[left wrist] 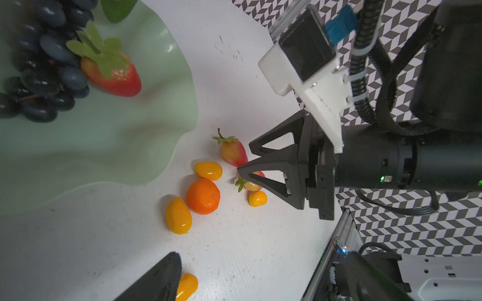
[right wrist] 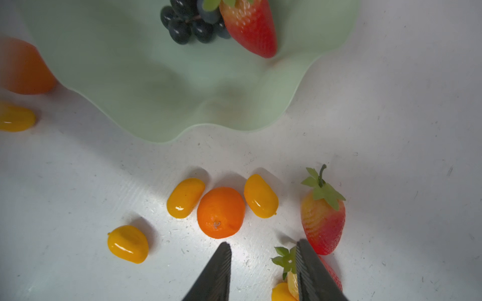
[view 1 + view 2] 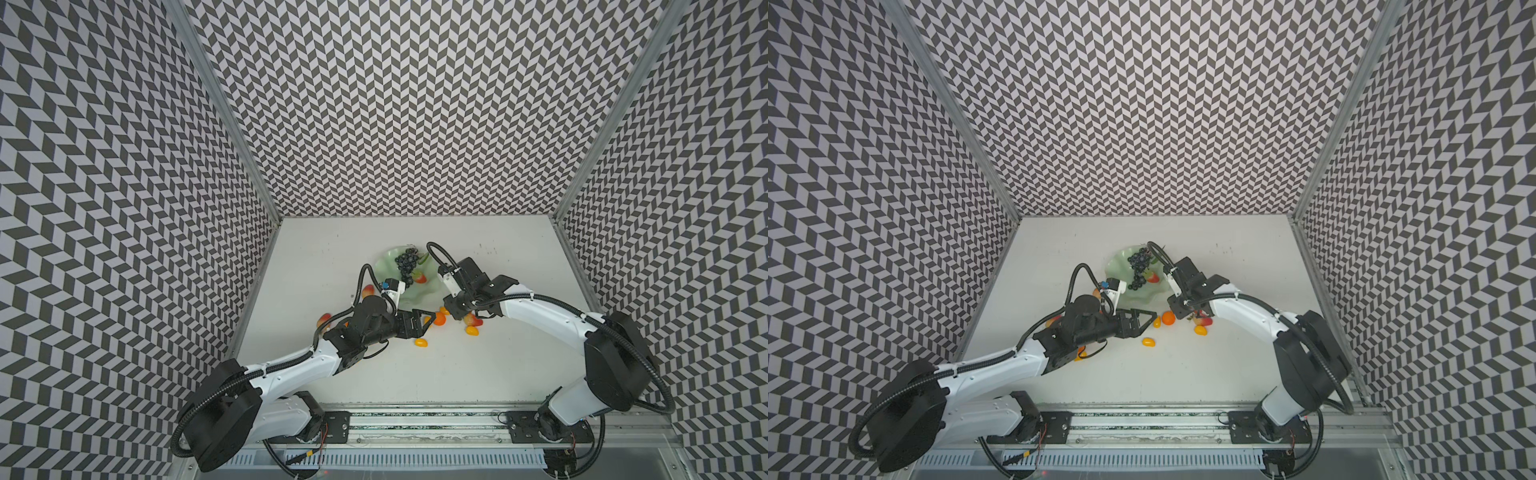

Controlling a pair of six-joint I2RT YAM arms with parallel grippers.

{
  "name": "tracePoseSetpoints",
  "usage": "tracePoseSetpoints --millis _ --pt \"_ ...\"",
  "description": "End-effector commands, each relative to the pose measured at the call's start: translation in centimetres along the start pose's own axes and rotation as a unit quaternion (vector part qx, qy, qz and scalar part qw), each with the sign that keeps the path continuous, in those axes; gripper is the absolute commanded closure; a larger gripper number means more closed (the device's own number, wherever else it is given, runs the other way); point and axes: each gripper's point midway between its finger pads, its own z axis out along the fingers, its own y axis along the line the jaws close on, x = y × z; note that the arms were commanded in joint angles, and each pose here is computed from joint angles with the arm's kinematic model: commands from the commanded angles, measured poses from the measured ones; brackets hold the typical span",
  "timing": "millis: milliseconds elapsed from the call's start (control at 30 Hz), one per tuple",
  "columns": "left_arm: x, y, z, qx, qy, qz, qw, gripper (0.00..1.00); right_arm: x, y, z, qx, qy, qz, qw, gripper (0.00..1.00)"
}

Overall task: Arrange fruit in a fruit bowl
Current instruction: Pick up the fruit from the center of the table.

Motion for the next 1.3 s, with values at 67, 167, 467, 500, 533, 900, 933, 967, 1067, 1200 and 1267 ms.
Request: tracePoseSetpoints --millis 67,167,467,500,533,900,933,967,1067,1200,1267 --pt "-0.5 -0.6 0.6 0.017 -0.023 -0.024 0.999 0.00 1.6 -1.1 1.7 0.036 0.036 -0.018 0.999 0.58" --pt "-0.3 -0.3 0.7 0.013 -0.020 -0.025 0.999 0.00 1.8 -1.4 2.4 0.044 0.044 -0.019 0.998 0.58" --pt "-0.1 0.0 0.7 0.004 -0.016 -0.025 1.000 0.00 3.1 -2.0 3.3 0.062 0.068 -0.023 0.996 0.58" --pt "-0.1 0.0 0.7 0.004 -0.015 -0.025 1.000 0.00 3.3 -2.0 3.4 0.063 0.071 -0.023 0.995 0.58" --pt "-0.1 0.0 0.7 0.004 -0.015 -0.025 1.000 0.00 3.3 -2.0 3.5 0.063 0.073 -0.023 0.995 0.58" --pt "0.0 0.4 0.7 -0.005 -0.013 -0.027 1.000 0.00 4.4 -2.0 4.5 0.064 0.094 -0.026 0.993 0.58" --pt "0.1 0.4 0.7 -0.006 -0.012 -0.027 1.000 0.00 4.5 -2.0 4.6 0.064 0.096 -0.027 0.993 0.58" --pt "0.2 0.5 0.7 -0.007 -0.011 -0.028 1.000 0.00 4.7 -2.1 4.7 0.066 0.100 -0.027 0.992 0.58" --pt "0.1 0.5 0.7 -0.007 -0.012 -0.029 1.000 0.00 5.1 -2.3 4.9 0.072 0.107 -0.027 0.991 0.59" --pt "0.1 0.5 0.7 -0.009 -0.012 -0.028 0.999 0.00 5.4 -2.4 5.1 0.075 0.113 -0.028 0.990 0.61" --pt "0.1 0.6 0.8 -0.010 -0.011 -0.029 0.999 0.00 5.4 -2.5 5.1 0.077 0.113 -0.027 0.990 0.62"
